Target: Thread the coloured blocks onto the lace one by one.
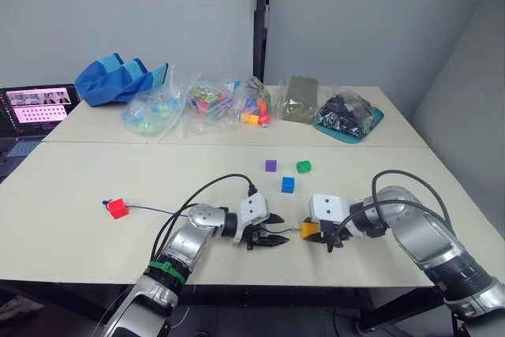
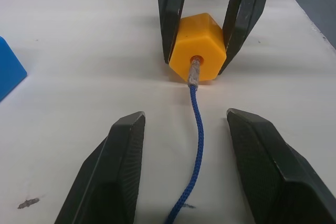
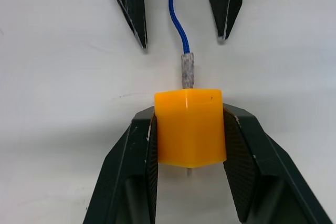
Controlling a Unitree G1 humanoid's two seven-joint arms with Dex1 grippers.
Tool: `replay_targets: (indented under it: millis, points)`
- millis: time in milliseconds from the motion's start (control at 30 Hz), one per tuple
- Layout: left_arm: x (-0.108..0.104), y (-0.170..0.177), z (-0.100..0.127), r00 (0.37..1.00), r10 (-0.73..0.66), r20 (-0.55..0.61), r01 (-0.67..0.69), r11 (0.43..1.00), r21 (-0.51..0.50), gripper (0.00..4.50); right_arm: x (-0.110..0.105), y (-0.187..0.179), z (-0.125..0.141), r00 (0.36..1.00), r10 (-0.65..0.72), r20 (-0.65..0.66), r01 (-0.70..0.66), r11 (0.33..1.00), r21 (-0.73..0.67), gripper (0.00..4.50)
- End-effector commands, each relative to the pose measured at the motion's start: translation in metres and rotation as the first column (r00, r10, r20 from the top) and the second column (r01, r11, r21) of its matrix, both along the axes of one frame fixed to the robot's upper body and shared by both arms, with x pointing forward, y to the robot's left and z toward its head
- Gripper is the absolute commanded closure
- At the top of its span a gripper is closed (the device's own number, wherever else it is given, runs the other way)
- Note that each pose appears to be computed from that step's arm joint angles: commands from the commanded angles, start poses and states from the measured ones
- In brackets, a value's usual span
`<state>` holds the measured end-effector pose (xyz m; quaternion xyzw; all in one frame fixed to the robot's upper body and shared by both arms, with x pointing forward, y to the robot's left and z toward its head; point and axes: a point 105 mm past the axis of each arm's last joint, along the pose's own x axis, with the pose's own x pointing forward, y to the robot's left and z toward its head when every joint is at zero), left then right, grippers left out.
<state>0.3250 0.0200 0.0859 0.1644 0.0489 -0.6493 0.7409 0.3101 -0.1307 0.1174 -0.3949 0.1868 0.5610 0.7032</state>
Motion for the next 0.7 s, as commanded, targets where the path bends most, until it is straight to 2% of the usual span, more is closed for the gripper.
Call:
replay_targets:
  millis: [33,200,233,700]
  points:
    - [-0.006,-0.003,0.004,0.999,-0.050,-0.013,0.050,0.999,0.019,2.74,-0.001,0.003,0.000,1.000,0.013,0.007,-0.013,1.000,0.003,3.31]
    - [-0.004,-0.005,0.006,0.999,-0.043,-0.024,0.044,0.999,0.013,4.37,-0.002,0.003,-0.002,1.000,0.008,0.004,-0.008,1.000,0.003,3.31]
    - [-0.004,-0.006,0.006,0.999,-0.041,-0.030,0.041,0.999,0.006,4.50,-0.002,0.003,-0.002,1.000,0.008,0.004,-0.008,1.000,0.003,3.31]
    - [-0.005,-0.038,0.004,0.997,-0.066,-0.044,0.066,0.998,-0.009,4.50,-0.007,0.006,-0.001,1.000,0.006,-0.011,-0.005,1.000,0.023,3.31]
